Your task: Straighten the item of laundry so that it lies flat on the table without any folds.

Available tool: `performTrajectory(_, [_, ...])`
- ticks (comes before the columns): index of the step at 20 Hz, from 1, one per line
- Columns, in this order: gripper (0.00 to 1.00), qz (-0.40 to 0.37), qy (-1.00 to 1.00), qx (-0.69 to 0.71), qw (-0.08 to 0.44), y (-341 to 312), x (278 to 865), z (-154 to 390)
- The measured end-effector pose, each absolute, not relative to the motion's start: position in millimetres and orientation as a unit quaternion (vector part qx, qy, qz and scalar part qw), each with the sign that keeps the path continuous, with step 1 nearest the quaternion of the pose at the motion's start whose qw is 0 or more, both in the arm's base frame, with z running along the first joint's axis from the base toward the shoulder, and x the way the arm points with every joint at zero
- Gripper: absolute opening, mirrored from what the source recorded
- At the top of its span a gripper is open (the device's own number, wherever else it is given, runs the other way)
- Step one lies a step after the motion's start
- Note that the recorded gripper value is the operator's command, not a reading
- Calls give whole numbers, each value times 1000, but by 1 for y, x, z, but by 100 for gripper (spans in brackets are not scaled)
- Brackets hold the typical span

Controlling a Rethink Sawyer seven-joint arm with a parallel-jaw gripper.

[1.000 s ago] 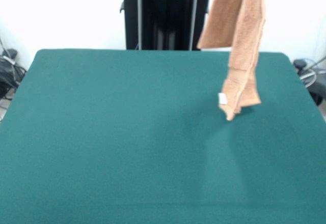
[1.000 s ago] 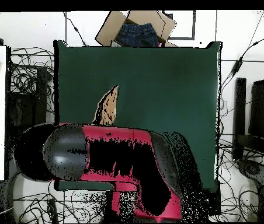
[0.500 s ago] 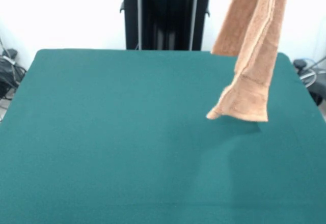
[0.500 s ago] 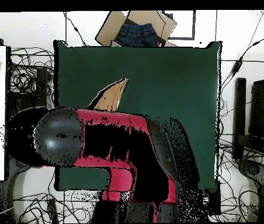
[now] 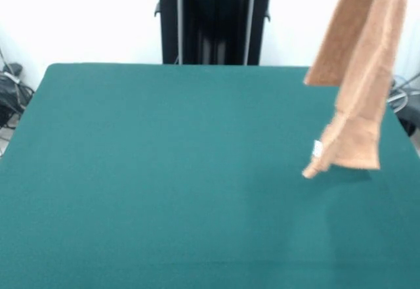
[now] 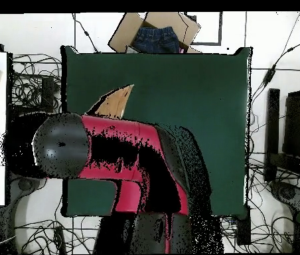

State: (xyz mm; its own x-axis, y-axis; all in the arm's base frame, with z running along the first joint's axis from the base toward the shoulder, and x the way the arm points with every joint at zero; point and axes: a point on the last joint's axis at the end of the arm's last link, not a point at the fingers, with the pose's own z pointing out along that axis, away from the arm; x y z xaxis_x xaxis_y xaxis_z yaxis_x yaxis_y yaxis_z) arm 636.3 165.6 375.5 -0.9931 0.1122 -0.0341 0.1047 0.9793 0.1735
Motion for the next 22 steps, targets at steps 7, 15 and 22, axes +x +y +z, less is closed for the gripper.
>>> performTrajectory(7, [0,129,985,89,77,175,660,376])
performTrajectory(15, [0,166,973,132,87,174,665,363])
performTrajectory(22, [0,204,962,170,61,167,663,345])
